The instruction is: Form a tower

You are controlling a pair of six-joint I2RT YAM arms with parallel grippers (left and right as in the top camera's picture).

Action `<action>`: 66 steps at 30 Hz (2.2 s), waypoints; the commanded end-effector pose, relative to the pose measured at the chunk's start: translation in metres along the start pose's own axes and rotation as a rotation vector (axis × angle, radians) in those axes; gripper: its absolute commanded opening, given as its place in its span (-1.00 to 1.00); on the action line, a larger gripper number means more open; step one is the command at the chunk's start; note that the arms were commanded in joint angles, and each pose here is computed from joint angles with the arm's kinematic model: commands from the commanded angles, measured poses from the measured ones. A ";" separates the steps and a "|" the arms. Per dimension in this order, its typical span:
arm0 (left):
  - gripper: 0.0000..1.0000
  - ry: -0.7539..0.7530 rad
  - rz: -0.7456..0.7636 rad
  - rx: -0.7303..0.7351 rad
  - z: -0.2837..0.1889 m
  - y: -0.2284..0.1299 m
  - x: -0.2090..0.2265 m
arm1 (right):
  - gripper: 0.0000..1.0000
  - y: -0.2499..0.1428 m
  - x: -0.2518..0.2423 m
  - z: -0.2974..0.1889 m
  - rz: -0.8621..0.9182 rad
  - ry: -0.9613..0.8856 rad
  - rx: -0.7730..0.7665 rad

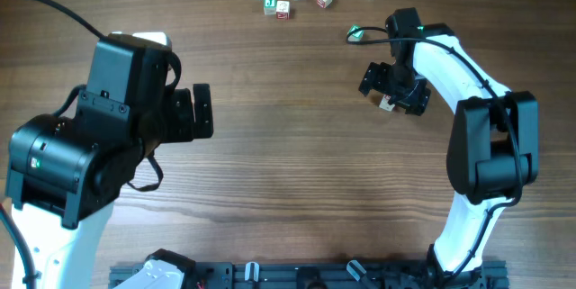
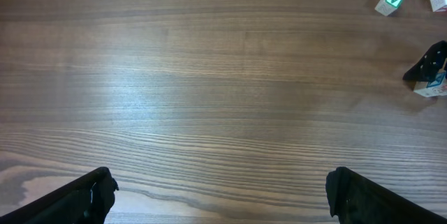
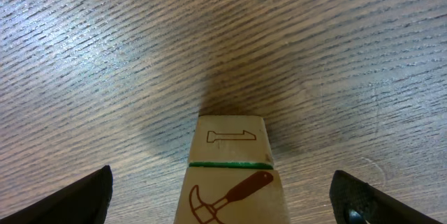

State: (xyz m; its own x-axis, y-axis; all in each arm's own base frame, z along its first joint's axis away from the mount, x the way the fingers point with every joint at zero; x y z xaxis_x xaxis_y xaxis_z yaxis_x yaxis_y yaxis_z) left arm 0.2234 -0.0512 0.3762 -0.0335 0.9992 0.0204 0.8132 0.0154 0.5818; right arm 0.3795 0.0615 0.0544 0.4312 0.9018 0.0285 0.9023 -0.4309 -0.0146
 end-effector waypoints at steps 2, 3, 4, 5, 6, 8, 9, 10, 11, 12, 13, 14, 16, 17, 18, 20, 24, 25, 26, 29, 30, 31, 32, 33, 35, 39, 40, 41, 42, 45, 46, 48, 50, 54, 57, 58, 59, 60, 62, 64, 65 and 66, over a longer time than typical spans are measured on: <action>1.00 0.017 -0.014 -0.004 0.000 0.000 0.003 | 0.99 -0.005 -0.002 0.000 -0.012 -0.023 0.026; 1.00 0.017 -0.014 -0.004 0.000 0.000 0.003 | 0.99 -0.005 -0.002 -0.004 -0.017 -0.021 0.022; 1.00 0.017 -0.014 -0.004 0.000 0.000 0.003 | 0.99 -0.005 -0.001 -0.011 -0.023 -0.012 0.010; 1.00 0.017 -0.014 -0.004 0.000 0.000 0.003 | 1.00 -0.004 -0.001 -0.017 -0.026 -0.004 -0.001; 1.00 0.017 -0.014 -0.004 0.000 0.000 0.003 | 0.99 -0.005 -0.001 -0.025 -0.026 0.004 -0.014; 1.00 0.017 -0.014 -0.004 0.000 0.000 0.003 | 0.99 -0.007 0.001 -0.041 -0.029 0.034 -0.035; 1.00 0.017 -0.014 -0.004 0.000 0.000 0.003 | 0.99 -0.008 0.003 -0.048 -0.037 0.066 -0.038; 1.00 0.018 -0.014 -0.004 0.000 0.000 0.003 | 0.99 -0.010 0.007 -0.061 -0.039 0.111 -0.051; 1.00 0.017 -0.014 -0.004 0.000 0.000 0.003 | 0.99 -0.011 0.008 -0.071 -0.044 0.135 -0.071; 1.00 0.018 -0.014 -0.004 0.000 0.000 0.003 | 1.00 -0.011 0.009 -0.084 -0.048 0.155 -0.102; 1.00 0.017 -0.014 -0.004 0.000 0.000 0.003 | 0.99 -0.012 0.009 -0.093 -0.051 0.171 -0.126; 1.00 0.017 -0.014 -0.004 0.000 0.000 0.003 | 0.99 -0.012 0.009 -0.104 -0.056 0.190 -0.157; 1.00 0.017 -0.014 -0.004 0.000 0.000 0.003 | 0.99 -0.013 0.008 -0.119 -0.056 0.213 -0.193; 1.00 0.017 -0.014 -0.004 0.000 0.000 0.003 | 0.99 -0.014 0.006 -0.124 -0.054 0.214 -0.204; 1.00 0.017 -0.014 -0.004 0.000 0.000 0.003 | 1.00 -0.015 0.002 -0.129 -0.041 0.202 -0.217; 1.00 0.017 -0.014 -0.004 0.000 0.000 0.003 | 1.00 -0.021 -0.012 -0.144 -0.029 0.161 -0.254; 1.00 0.017 -0.014 -0.004 0.000 0.000 0.003 | 0.99 -0.033 -0.058 -0.175 0.039 0.051 -0.321; 1.00 0.017 -0.014 -0.004 0.000 0.000 0.003 | 0.99 -0.036 -0.065 -0.177 0.054 0.042 -0.310; 1.00 0.017 -0.014 -0.004 0.000 0.000 0.003 | 1.00 -0.036 -0.070 -0.176 0.053 0.027 -0.300; 1.00 0.017 -0.014 -0.004 0.000 0.000 0.003 | 0.99 -0.042 -0.080 -0.158 0.044 -0.024 -0.257; 1.00 0.017 -0.014 -0.004 0.000 0.000 0.003 | 0.99 -0.044 -0.081 -0.153 0.043 -0.032 -0.242; 1.00 0.017 -0.014 -0.004 0.000 0.000 0.003 | 0.99 -0.046 -0.082 -0.149 0.043 -0.039 -0.232; 1.00 0.017 -0.014 -0.004 0.000 0.000 0.003 | 1.00 -0.048 -0.083 -0.147 0.041 -0.044 -0.223; 1.00 0.018 -0.014 -0.004 0.000 0.000 0.003 | 0.99 -0.048 -0.084 -0.147 0.034 -0.047 -0.220; 1.00 0.017 -0.014 -0.004 0.000 0.000 0.003 | 1.00 -0.049 -0.084 -0.147 0.020 -0.052 -0.218; 1.00 0.017 -0.014 -0.004 0.000 0.000 0.003 | 0.99 -0.049 -0.084 -0.147 0.021 -0.052 -0.218; 1.00 0.018 -0.014 -0.004 0.000 0.000 0.003 | 0.99 -0.049 -0.084 -0.147 0.021 -0.051 -0.219; 1.00 0.017 -0.014 -0.004 0.000 0.000 0.003 | 0.99 -0.048 -0.084 -0.147 0.023 -0.051 -0.220; 1.00 0.017 -0.014 -0.004 0.000 0.000 0.003 | 0.99 -0.048 -0.084 -0.147 0.026 -0.050 -0.219; 1.00 0.017 -0.014 -0.004 0.000 0.000 0.003 | 1.00 -0.051 -0.085 -0.146 0.028 -0.056 -0.208; 1.00 0.017 -0.014 -0.004 0.000 0.000 0.003 | 0.99 -0.051 -0.086 -0.146 0.028 -0.059 -0.205; 1.00 0.017 -0.014 -0.004 0.000 0.000 0.003 | 0.99 -0.052 -0.086 -0.146 0.027 -0.062 -0.201; 1.00 0.017 -0.014 -0.004 0.000 0.000 0.003 | 0.99 -0.055 -0.094 -0.146 0.030 -0.113 -0.196; 1.00 0.017 -0.014 -0.004 0.000 0.000 0.003 | 1.00 -0.058 -0.102 -0.147 0.082 -0.160 -0.195; 1.00 0.018 -0.014 -0.004 0.000 0.000 0.003 | 0.99 -0.055 -0.101 -0.147 0.118 -0.151 -0.210; 1.00 0.017 -0.014 -0.004 0.000 0.000 0.003 | 0.99 -0.055 -0.101 -0.147 0.143 -0.151 -0.215; 1.00 0.017 -0.014 -0.004 0.000 0.000 0.003 | 0.99 -0.054 -0.101 -0.147 0.153 -0.148 -0.217; 1.00 0.018 -0.014 -0.004 0.000 0.000 0.003 | 0.99 -0.054 -0.101 -0.147 0.154 -0.146 -0.220; 1.00 0.017 -0.014 -0.004 0.000 0.000 0.003 | 0.99 -0.053 -0.100 -0.148 0.154 -0.143 -0.225; 1.00 0.017 -0.014 -0.004 0.000 0.000 0.003 | 0.99 -0.050 -0.096 -0.148 0.159 -0.118 -0.237; 1.00 0.017 -0.014 -0.004 0.000 0.000 0.003 | 0.99 -0.050 -0.095 -0.147 0.159 -0.110 -0.233; 1.00 0.018 -0.014 -0.004 0.000 0.000 0.003 | 0.99 -0.051 -0.094 -0.147 0.158 -0.104 -0.228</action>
State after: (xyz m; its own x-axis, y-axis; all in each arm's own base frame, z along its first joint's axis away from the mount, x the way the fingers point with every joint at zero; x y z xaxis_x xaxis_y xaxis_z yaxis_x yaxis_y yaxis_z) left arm 0.2234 -0.0512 0.3762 -0.0335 0.9992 0.0204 0.8132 0.0154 0.5818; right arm 0.2939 -0.0072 0.2004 0.5586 0.8267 -0.0667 0.8171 -0.5346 0.2158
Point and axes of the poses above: each gripper's point midway between its finger pads, its own z axis out along the fingers, its own x axis along the line the jaws close on, y = z × x, the point moved 4 cm from there along -z, back along the fingers, and after that the axes turned 1 degree about z, right-handed, at the moved point
